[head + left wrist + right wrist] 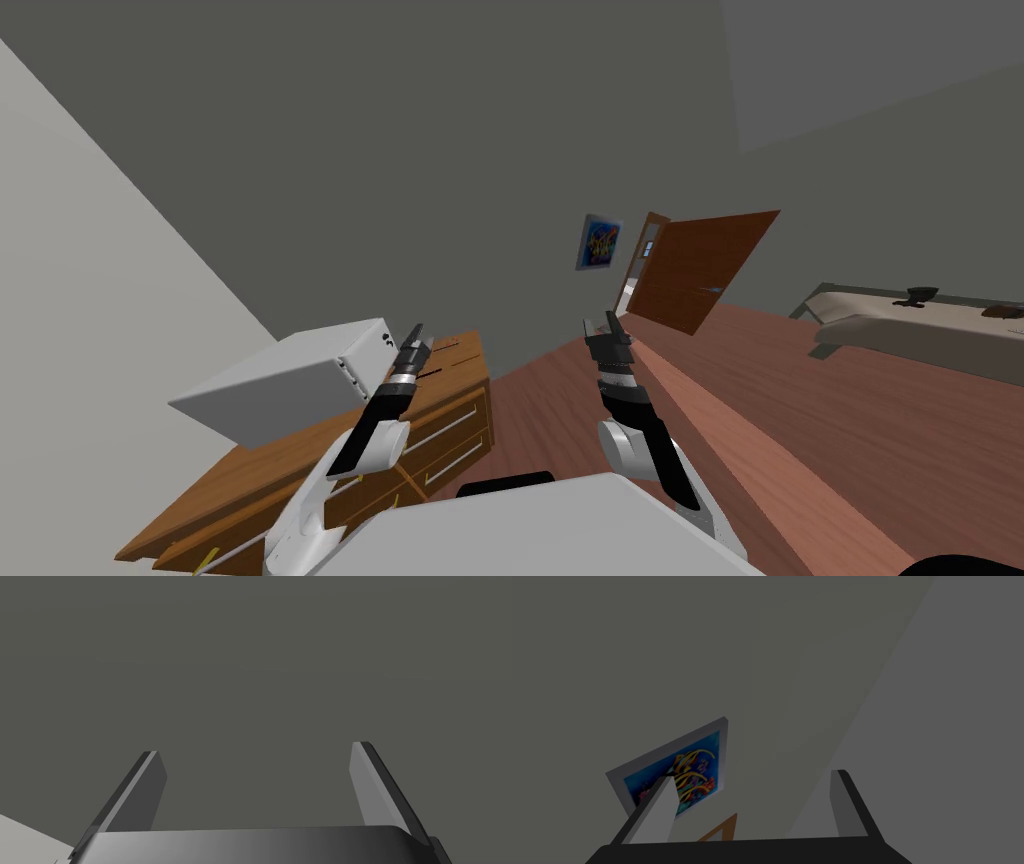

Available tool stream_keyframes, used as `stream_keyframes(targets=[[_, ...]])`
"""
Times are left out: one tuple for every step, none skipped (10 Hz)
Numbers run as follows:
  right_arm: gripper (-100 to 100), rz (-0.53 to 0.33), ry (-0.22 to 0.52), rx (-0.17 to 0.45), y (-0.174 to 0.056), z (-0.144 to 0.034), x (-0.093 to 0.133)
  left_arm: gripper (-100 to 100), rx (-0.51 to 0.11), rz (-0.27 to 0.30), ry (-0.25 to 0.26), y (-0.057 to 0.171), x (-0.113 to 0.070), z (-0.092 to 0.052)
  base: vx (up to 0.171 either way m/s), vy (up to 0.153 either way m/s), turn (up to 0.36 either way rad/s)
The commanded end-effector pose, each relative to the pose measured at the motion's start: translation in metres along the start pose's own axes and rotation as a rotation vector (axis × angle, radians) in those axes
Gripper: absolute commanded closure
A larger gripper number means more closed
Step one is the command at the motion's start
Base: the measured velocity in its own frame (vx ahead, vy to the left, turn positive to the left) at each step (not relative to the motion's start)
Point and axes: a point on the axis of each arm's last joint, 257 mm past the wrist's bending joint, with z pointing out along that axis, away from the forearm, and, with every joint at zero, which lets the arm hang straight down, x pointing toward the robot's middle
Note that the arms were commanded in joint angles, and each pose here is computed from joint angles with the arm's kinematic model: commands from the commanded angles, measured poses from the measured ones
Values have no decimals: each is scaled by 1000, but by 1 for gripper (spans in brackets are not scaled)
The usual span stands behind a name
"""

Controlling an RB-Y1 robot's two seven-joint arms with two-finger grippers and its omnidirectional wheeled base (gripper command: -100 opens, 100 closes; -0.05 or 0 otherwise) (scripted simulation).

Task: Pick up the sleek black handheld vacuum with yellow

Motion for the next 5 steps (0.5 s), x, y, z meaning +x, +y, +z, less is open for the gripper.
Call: stream_keyframes(targets=[[0, 0, 0, 0, 0, 0, 0, -100, -49, 8, -3, 14, -3, 4, -42, -2, -28], [0, 0, 0, 0, 0, 0, 0, -100, -80, 26, -3, 26, -10, 14, -44, -2, -43], [0, 0, 0, 0, 0, 0, 0, -100, -110, 26, -8, 34, -12, 13, -39, 3, -41], [0, 0, 0, 0, 0, 0, 0, -100, -141, 44, -10, 45, -20, 23, -54, 5, -79], [0, 0, 0, 0, 0, 0, 0, -100, -169, 45, -15, 52, -22, 21, -46, 2, -29]])
